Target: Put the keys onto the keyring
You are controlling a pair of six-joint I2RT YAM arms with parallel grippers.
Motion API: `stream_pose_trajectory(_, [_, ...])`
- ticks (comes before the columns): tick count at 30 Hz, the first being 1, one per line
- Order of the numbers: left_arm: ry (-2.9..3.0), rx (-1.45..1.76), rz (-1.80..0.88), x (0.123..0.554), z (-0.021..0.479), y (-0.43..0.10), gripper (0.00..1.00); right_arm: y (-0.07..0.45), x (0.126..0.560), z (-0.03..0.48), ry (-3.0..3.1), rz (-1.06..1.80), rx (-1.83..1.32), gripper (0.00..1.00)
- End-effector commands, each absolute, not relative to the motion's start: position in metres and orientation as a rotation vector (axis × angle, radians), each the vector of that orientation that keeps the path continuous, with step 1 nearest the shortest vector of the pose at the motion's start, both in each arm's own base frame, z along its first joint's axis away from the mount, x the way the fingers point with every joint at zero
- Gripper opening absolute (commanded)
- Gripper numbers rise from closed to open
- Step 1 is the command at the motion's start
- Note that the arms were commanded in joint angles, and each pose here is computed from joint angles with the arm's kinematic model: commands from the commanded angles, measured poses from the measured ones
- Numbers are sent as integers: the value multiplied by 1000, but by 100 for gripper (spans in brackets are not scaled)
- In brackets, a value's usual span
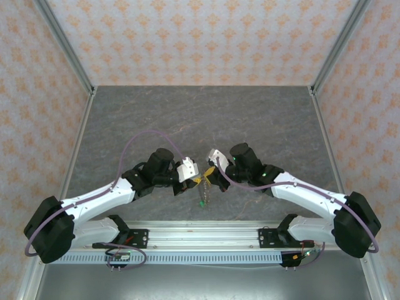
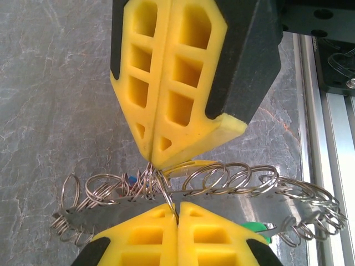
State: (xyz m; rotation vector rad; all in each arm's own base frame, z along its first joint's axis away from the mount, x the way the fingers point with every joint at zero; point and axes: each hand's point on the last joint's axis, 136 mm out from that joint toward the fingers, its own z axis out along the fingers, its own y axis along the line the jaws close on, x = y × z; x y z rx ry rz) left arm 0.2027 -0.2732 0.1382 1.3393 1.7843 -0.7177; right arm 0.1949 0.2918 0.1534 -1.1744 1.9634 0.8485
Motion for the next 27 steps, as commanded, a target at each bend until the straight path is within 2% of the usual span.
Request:
stream_pose_trajectory(1, [1685,1354,-746,201,160,-281,0,284,202,151,2003,804,-1101,0])
stream_pose_trajectory(9, [1667,1332,-732,204,157,-281,0,279,195,144,2040,829,-1089,2])
stream_pose_trajectory(14, [1649,1347,-739,201,157,-282,0,277,193,146,2026,826,-1092,8])
stream_pose_trajectory(18, [1642,1354,-740,201,156,-282,0,272,193,148,2016,794,-1094,17])
stream_pose_trajectory(27, [1619,1368,-753,198,156,-284,0,272,178,164,1850,791,-1251,17])
